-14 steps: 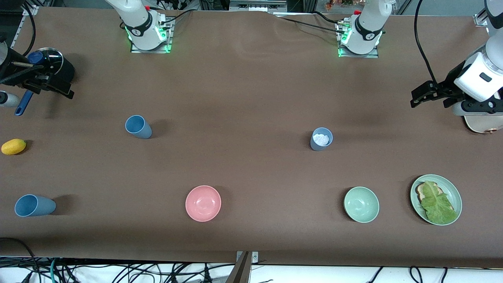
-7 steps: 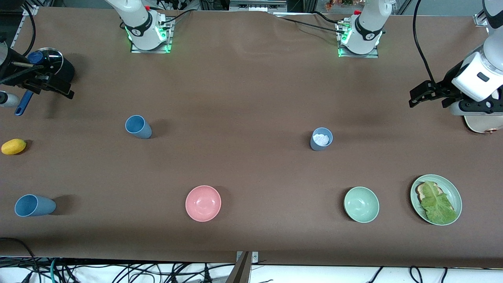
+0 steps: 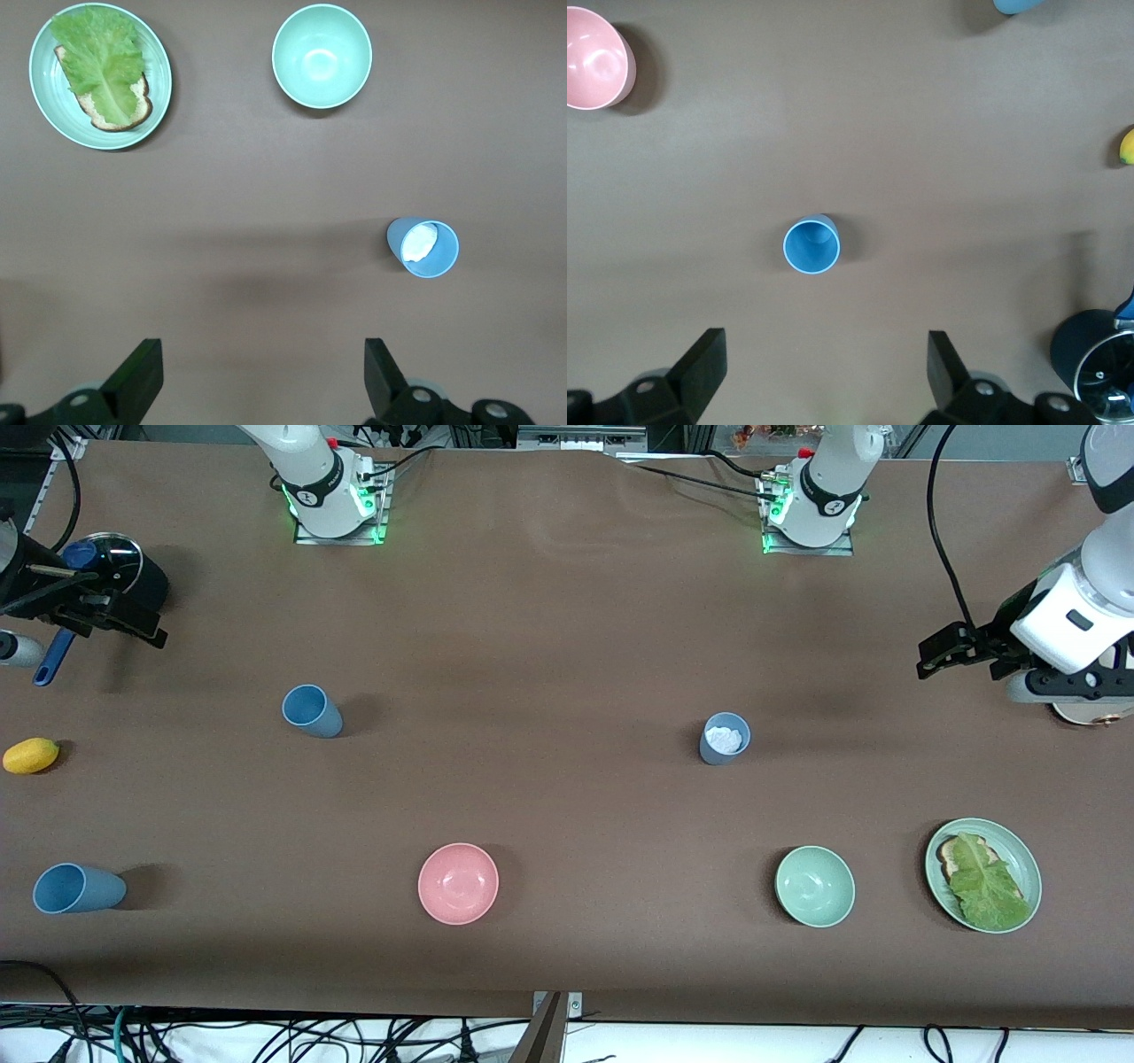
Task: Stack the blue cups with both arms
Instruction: 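Grasp the tissue cup with the left gripper while the right gripper grasps the blue cup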
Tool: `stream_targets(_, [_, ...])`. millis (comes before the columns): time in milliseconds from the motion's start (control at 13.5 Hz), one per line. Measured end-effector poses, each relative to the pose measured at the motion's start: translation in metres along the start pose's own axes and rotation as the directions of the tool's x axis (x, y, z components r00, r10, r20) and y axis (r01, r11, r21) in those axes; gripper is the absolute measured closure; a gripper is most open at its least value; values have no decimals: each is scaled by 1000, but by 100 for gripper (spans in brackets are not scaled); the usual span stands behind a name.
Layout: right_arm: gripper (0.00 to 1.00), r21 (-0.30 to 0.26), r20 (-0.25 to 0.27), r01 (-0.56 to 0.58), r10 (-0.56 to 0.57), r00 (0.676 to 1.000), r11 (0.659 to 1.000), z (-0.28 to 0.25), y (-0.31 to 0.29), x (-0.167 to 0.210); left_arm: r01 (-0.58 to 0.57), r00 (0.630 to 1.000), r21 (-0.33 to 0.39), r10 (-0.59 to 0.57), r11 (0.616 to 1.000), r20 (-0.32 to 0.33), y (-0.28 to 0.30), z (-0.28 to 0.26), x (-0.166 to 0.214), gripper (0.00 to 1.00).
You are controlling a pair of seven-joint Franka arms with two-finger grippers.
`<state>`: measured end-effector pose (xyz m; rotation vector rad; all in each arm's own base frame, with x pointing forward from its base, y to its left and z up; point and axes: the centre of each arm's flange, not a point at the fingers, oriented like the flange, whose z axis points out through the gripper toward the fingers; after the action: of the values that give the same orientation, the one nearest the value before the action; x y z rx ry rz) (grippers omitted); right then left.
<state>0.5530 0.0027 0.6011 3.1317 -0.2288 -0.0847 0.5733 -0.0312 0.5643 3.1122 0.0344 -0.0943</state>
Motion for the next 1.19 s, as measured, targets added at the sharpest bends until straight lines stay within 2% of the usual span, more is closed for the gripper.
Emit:
stream_targets(222, [0,-4,21,7,-7,1000,1000,10,-1,3,-38,996,4,38,999,80,21,20,0,0])
stream_targets(444, [0,-14,103,60,-58,993,998,50,-8,18,-123,983,7,121,992,136,71,50,3,0])
stream_targets(667, [0,-23,179,61,-56,982,998,106,-5,37,-186,976,1,185,982,117,125,96,21,0])
stream_targets(889, [0,-21,163,66,-61,985,998,176,-3,43,-212,972,-48,216,976,88,160,149,41,0])
stream_targets(1185, [0,-14,110,97,-95,989,995,251,0,28,-285,948,-50,289,957,135,204,226,44,0])
